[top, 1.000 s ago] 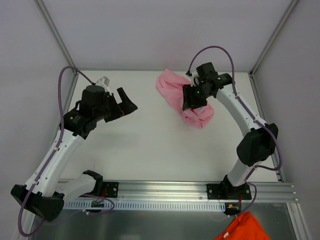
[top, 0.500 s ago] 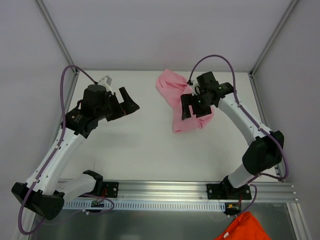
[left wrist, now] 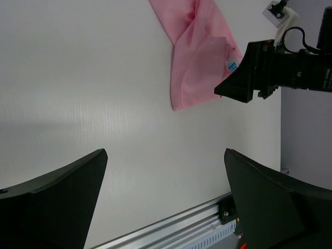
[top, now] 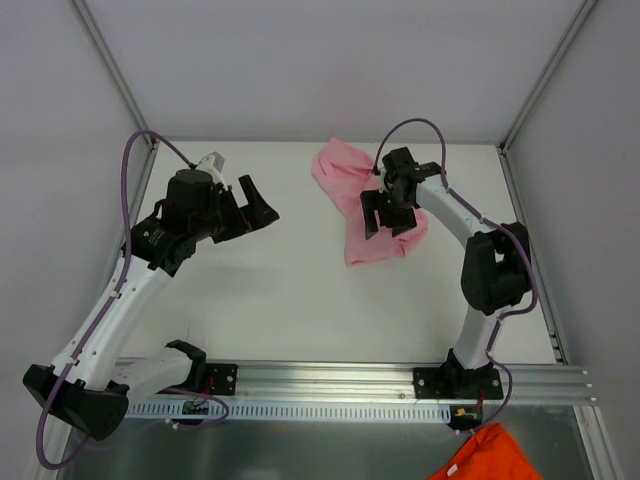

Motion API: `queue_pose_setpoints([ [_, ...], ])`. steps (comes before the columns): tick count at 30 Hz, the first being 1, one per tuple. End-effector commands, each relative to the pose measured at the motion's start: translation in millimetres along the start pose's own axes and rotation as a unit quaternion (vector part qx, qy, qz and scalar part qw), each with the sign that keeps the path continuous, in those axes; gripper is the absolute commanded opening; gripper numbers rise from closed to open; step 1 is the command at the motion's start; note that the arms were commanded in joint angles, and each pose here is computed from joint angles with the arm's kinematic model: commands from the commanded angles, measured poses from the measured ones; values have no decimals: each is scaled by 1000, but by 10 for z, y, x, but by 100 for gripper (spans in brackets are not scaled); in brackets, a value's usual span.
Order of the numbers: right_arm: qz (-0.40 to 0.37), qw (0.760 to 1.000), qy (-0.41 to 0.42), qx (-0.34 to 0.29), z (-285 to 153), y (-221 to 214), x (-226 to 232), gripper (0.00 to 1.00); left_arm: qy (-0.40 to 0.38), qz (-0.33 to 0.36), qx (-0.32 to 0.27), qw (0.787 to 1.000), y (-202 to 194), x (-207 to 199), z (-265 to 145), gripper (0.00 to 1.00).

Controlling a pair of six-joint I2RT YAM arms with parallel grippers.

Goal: Fold and stack the t-shirts
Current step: Move the tshirt to the center of the board

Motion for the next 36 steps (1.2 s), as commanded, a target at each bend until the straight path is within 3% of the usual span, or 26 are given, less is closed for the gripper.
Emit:
queue_pose_setpoints([
  [1,-4,999,-17,-32,-9,341,-109,78,-14,16,-18,1000,93,-115,-129,99],
  [16,13,999,-37,-2,273,254,-350,75,8,18,-26,999,104,-54,-260,99],
  [36,72,992,100,-25,154,276,-234,66,15,25,-32,999,175,-73,-243,99],
])
Point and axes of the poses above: each gripper's point midway between its finger pads, its own z axis out along the fingers, its own x axis along the line the jaws close on, y = z × x, the point moved 2 cm from there along -z, back along the fingers, and after that the axes turned 6 degrees about -z, right-handed, at the moved point
